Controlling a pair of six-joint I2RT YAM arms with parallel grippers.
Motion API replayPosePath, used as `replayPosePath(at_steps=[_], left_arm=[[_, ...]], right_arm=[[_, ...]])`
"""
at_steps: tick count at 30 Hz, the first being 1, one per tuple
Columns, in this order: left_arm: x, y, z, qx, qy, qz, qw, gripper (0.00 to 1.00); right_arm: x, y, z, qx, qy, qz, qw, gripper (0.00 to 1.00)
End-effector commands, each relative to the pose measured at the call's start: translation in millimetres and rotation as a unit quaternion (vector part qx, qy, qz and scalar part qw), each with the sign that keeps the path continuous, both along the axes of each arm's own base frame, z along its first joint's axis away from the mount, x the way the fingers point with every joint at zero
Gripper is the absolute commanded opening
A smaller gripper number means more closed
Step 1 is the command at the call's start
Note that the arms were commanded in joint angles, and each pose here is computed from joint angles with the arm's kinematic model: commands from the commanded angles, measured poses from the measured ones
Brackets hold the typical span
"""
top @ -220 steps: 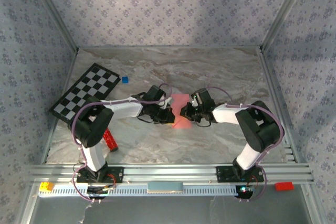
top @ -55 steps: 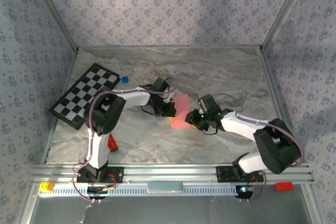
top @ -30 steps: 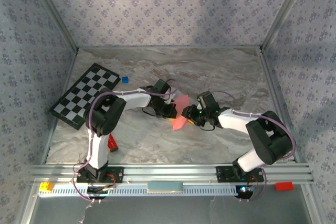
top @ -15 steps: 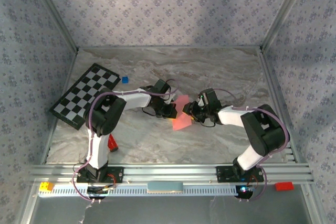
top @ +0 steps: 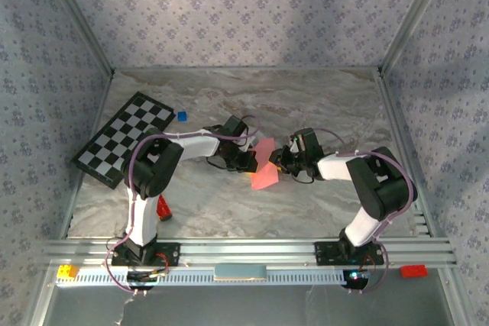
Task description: Fold a paper plane with a square sheet of paper (pick it up from the middle)
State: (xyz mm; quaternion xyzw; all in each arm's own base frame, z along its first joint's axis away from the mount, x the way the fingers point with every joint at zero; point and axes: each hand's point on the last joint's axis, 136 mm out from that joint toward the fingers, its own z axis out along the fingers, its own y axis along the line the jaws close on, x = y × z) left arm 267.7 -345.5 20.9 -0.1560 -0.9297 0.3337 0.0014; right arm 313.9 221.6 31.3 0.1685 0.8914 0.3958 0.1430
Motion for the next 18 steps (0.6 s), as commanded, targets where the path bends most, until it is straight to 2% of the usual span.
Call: replayPosePath(at_steps=[1, 9, 18], left_arm=[[-9.8, 5.6, -1.4, 0.015, 0.006, -0.002, 1.000, 0.05], [-7.4, 2.5, 14.7, 0.001, -0.006, 0.002, 1.000, 0.08], [4.4, 13.0, 61.7, -0.007, -0.081, 0.029, 0.996, 0.18]], right_arm=[[-0.1, 1.1, -4.1, 0.008, 0.001, 0.005, 1.000, 0.20], [-0.2, 0.7, -4.7, 0.013, 0.002, 0.004, 1.000, 0.12], [-1.5, -1.0, 12.1, 0.004, -0.021, 0.016, 1.000, 0.07]])
